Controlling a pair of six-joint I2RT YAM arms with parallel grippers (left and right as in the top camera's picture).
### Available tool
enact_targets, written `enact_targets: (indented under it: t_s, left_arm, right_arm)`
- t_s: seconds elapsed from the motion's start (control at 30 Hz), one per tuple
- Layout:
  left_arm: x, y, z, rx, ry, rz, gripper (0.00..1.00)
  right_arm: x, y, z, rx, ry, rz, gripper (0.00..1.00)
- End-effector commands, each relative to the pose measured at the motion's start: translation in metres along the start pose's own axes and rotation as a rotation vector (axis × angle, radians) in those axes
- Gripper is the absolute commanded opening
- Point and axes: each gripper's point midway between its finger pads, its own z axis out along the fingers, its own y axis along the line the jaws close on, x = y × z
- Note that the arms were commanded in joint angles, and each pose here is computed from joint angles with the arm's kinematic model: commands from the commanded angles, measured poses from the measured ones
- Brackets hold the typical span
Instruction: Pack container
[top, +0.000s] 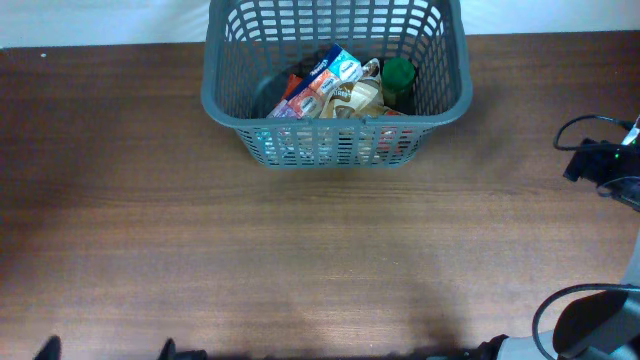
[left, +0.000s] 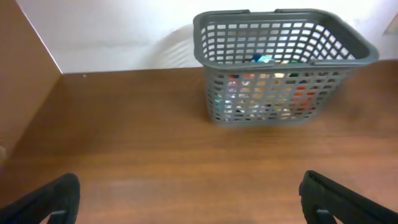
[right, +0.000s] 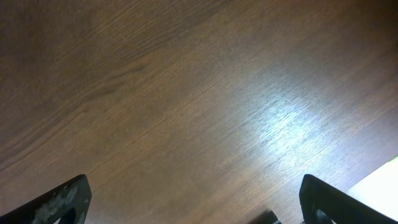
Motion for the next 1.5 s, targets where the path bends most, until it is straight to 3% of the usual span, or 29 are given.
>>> enact_targets:
  t_s: [0.0, 0.17, 0.6, 0.9, 1.13, 1.47]
  left_arm:
    - [0.004, -0.003, 0.003, 0.014, -0.012, -0.168, 0.99]
    - [0.001, -0.001, 0.011, 0.016, -0.016, -0.399, 0.99]
    - [0.013, 0.0, 0.016, 0.002, 0.037, -0.414, 0.99]
    - [0.035, 0.007, 0.072, -0.006, 0.165, -0.314, 0.99]
    - [0.001, -0.022, 0.12, 0.238, -0.004, 0.093, 0.99]
    - [0.035, -0.023, 0.162, 0.289, 0.074, 0.116, 0.99]
  right_arm:
    - [0.0, -0.004, -0.001, 0.012, -0.006, 0.011, 0.99]
    - [0.0, -0.004, -0.001, 0.012, -0.006, 0.011, 0.99]
    - [0.0, -0.004, -0.001, 0.012, -0.006, 0.011, 0.99]
    - [0.0, -0.004, -0.001, 0.013, -0.006, 0.011, 0.99]
    - [0.0, -0.004, -0.001, 0.013, -0.006, 0.011, 0.99]
    - [0.0, -0.004, -0.001, 0.013, -0.006, 0.011, 0.99]
